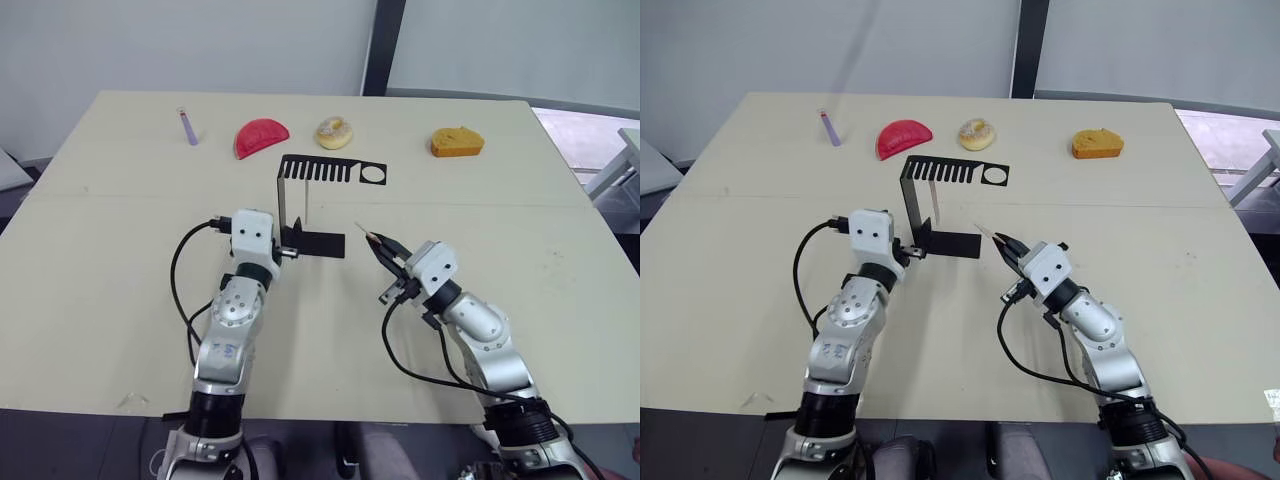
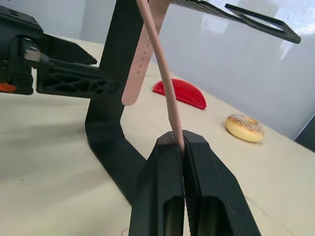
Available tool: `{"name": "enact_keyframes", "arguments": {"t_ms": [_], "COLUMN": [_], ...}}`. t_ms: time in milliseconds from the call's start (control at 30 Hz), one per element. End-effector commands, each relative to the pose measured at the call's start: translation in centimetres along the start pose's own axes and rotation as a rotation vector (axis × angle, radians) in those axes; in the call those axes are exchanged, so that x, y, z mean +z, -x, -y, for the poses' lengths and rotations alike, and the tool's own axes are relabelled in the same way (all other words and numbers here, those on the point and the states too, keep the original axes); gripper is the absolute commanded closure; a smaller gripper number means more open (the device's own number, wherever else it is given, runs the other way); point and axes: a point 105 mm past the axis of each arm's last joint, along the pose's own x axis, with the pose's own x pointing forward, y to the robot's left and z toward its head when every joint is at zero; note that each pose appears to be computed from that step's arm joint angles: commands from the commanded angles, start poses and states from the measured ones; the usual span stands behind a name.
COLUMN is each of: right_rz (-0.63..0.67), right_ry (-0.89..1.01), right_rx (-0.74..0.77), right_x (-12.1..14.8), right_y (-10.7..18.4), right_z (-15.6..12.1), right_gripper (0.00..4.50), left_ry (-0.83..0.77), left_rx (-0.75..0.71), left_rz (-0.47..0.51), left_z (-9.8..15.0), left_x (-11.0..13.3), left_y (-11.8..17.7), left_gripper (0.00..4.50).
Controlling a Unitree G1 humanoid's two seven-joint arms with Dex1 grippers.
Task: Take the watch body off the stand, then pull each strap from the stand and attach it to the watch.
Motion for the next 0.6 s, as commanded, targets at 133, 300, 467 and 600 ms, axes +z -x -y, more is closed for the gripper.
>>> {"name": "enact_keyframes", "arguments": {"t_ms": [133,300,467,600], "right_rz": [0.023,0.046,0.014,0.055], "right_ry": [-0.074,-0.356,-0.531,-0.638], "right_rx": [0.125,0.249,0.448,0.571], "right_x": [1.1,2.8,4.1,5.6], "right_y": [1.6,2.8,3.4,3.2], "right_z": [-0.1,-0.8,-3.2,-5.0], "right_gripper": [4.50,4.50,4.50,4.50], "left_ry": [-0.045,-0.096,0.081,0.317], "left_rx": [-0.219,-0.465,-0.740,-0.953], "left_rz": [0.058,0.037,-0.077,-0.046], "left_z": [-0.6,-3.3,-4.1,-2.4], "left_x": [1.6,1.6,2.2,5.2], "left_y": [3.6,6.8,9.2,10.1], "left_gripper": [0.03,0.03,0.03,0.03]}}
